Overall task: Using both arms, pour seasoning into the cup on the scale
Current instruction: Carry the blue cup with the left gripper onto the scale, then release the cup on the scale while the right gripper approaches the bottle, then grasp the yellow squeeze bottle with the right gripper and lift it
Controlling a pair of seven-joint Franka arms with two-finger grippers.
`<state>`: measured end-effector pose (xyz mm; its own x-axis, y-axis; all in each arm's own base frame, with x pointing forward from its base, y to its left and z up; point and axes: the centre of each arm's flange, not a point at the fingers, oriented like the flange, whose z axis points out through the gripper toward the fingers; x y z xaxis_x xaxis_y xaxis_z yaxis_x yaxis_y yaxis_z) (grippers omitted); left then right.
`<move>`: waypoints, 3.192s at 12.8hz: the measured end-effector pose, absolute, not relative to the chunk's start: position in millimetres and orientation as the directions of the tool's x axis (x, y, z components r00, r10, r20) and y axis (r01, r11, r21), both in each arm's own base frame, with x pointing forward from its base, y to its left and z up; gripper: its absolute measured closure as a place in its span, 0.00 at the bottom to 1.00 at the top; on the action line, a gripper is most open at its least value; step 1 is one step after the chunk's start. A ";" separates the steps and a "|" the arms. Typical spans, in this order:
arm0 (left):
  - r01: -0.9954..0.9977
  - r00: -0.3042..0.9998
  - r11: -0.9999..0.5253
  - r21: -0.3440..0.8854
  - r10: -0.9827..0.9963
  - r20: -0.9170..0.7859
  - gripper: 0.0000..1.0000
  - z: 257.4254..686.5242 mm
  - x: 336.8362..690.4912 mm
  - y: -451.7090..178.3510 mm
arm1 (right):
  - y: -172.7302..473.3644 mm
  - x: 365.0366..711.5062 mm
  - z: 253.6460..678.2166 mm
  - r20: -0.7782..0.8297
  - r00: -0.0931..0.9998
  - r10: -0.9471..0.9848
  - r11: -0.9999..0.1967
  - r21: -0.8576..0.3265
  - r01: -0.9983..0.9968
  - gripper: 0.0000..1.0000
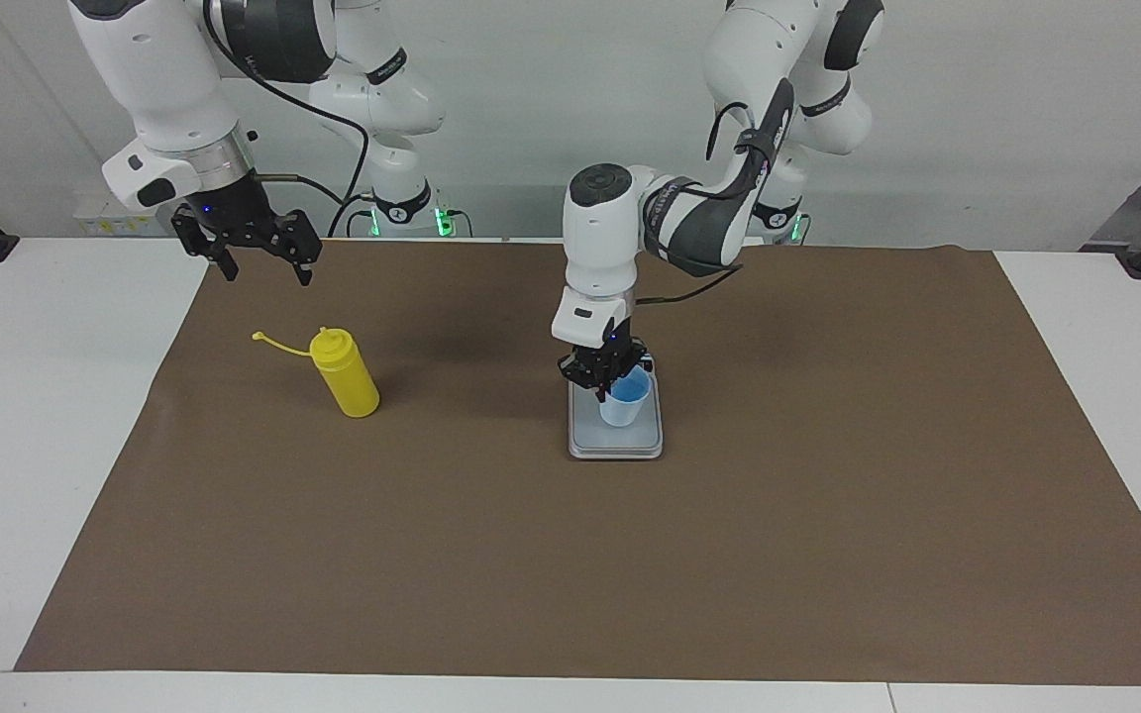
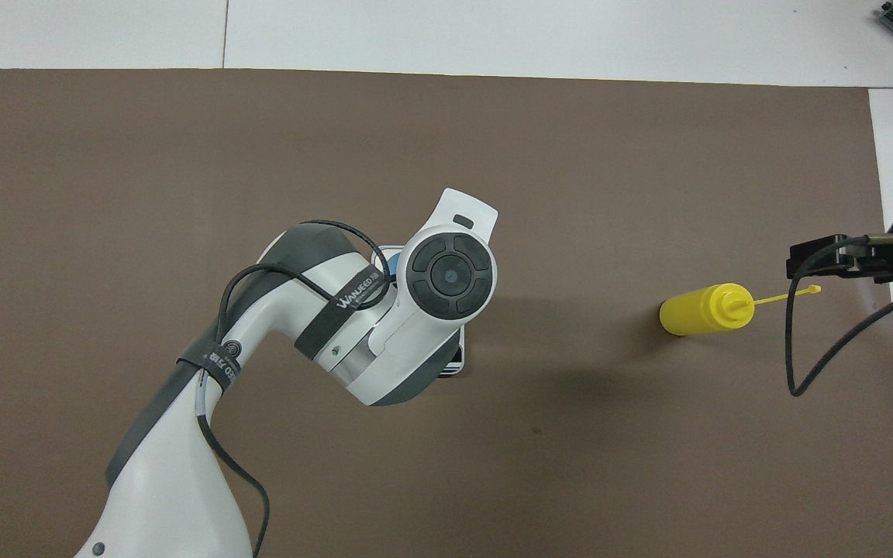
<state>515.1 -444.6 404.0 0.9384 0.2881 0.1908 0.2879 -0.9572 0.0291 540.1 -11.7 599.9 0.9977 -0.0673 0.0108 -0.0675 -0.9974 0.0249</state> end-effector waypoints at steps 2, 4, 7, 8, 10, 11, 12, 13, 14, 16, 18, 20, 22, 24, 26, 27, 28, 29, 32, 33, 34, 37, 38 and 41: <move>0.288 0.938 -0.957 0.029 0.288 0.191 0.91 404.0 515.3 -444.5 | -11.6 538.4 599.0 0.010 0.998 -0.067 -0.997 0.025 -0.067 0.00; 0.288 0.938 -0.957 0.028 0.288 0.191 0.82 403.9 515.3 -444.3 | -11.3 537.5 598.5 0.010 0.998 -0.067 -0.997 0.025 -0.067 0.00; 0.294 0.940 -0.956 0.002 0.290 0.179 0.78 402.7 514.4 -442.0 | -11.3 537.3 597.8 0.009 0.998 -0.058 -0.998 0.025 -0.059 0.00; 0.298 0.940 -0.955 -0.009 0.292 0.175 0.77 405.2 514.7 -441.3 | -11.2 536.9 596.1 0.005 0.999 -0.051 -0.998 0.026 -0.051 0.00; 0.305 0.939 -0.952 -0.019 0.297 0.172 0.77 414.9 518.0 -442.4 | -11.1 535.9 591.9 0.011 1.000 0.012 -1.000 0.026 0.012 0.00; 0.308 0.938 -0.951 -0.021 0.300 0.172 0.77 420.0 520.0 -443.4 | -11.9 535.4 588.4 0.019 0.998 0.058 -0.998 0.028 0.057 0.00; 0.310 0.937 -0.950 -0.021 0.302 0.173 0.77 424.1 522.1 -444.7 | -14.0 533.7 584.3 0.022 0.995 0.097 -0.995 0.027 0.096 0.00; 0.312 0.937 -0.950 -0.021 0.304 0.173 0.77 425.8 523.8 -445.8 | -17.9 531.6 580.5 0.025 0.992 0.120 -0.993 0.012 0.120 0.00; 0.312 0.937 -0.950 -0.020 0.304 0.173 0.77 425.7 524.8 -446.6 | -23.1 529.0 576.6 0.031 0.989 0.142 -0.990 -0.012 0.142 0.00; 0.313 0.937 -0.950 -0.022 0.305 0.172 0.77 425.4 525.7 -447.7 | -40.4 518.8 563.2 0.053 0.976 0.209 -0.976 -0.052 0.212 0.00; 0.317 0.936 -0.948 -0.025 0.309 0.167 0.77 432.0 525.9 -448.4 | -51.2 504.6 547.1 0.064 0.957 0.282 -0.956 -0.069 0.286 0.00; 0.327 0.934 -0.944 -0.033 0.318 0.161 0.77 446.0 527.3 -447.8 | -54.7 491.2 533.2 0.083 0.941 0.329 -0.938 -0.086 0.336 0.00; 0.338 0.932 -0.940 -0.049 0.327 0.156 0.78 461.4 528.6 -445.2 | -58.1 480.4 519.6 0.117 0.918 0.379 -0.916 -0.097 0.390 0.00; 0.329 0.939 -0.940 -0.095 0.315 0.137 0.78 477.2 533.2 -432.5 | -61.6 472.0 505.1 0.160 0.892 0.423 -0.890 -0.111 0.442 0.00; 0.258 0.965 -0.954 -0.155 0.248 0.080 0.78 503.6 539.0 -409.6 | -67.1 466.5 490.8 0.202 0.862 0.465 -0.862 -0.118 0.493 0.00; 0.219 0.976 -0.961 -0.167 0.214 0.046 0.78 520.7 543.1 -394.0 | -72.4 463.8 482.9 0.227 0.843 0.487 -0.845 -0.121 0.520 0.00; 0.179 0.984 -0.968 -0.175 0.179 0.018 0.78 538.1 547.4 -375.4 | -79.2 460.5 473.4 0.256 0.825 0.505 -0.827 -0.130 0.547 0.00; 0.138 0.990 -0.975 -0.177 0.141 -0.007 0.78 554.2 551.4 -355.5 | -86.7 456.9 463.5 0.287 0.805 0.520 -0.810 -0.134 0.571 0.00; -0.006 0.994 -0.992 -0.129 0.008 -0.105 0.80 602.3 562.1 -272.4 | -96.2 447.6 436.8 0.368 0.749 0.551 -0.766 -0.133 0.629 0.00; -0.062 0.990 -0.992 -0.113 -0.046 -0.134 0.80 617.9 564.9 -233.4 | -97.5 444.1 427.0 0.407 0.728 0.552 -0.749 -0.140 0.647 0.00; -0.100 0.985 -0.990 -0.097 -0.085 -0.149 0.80 630.9 566.8 -198.5 | -99.7 440.7 415.7 0.448 0.705 0.550 -0.731 -0.149 0.666 0.00; -0.171 0.975 -0.983 -0.064 -0.160 -0.155 0.81 647.2 574.8 -128.7 | -118.1 436.3 373.6 0.568 0.621 0.540 -0.672 -0.154 0.725 0.00; -0.203 0.969 -0.978 -0.053 -0.193 -0.153 0.81 647.0 580.4 -106.6 | -124.0 436.7 360.1 0.598 0.601 0.531 -0.661 -0.152 0.735 0.00; -0.235 0.972 -0.971 -0.050 -0.233 -0.035 0.80 643.6 597.9 -43.4 | -126.1 441.3 329.5 0.680 0.554 0.481 -0.653 -0.144 0.744 0.00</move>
<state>597.9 -43.4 643.6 0.9718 -0.2334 -0.0346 -0.2349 -0.9707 -0.0505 441.3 -126.1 329.5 0.5536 0.4811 0.6798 0.7439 -0.6525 -0.1440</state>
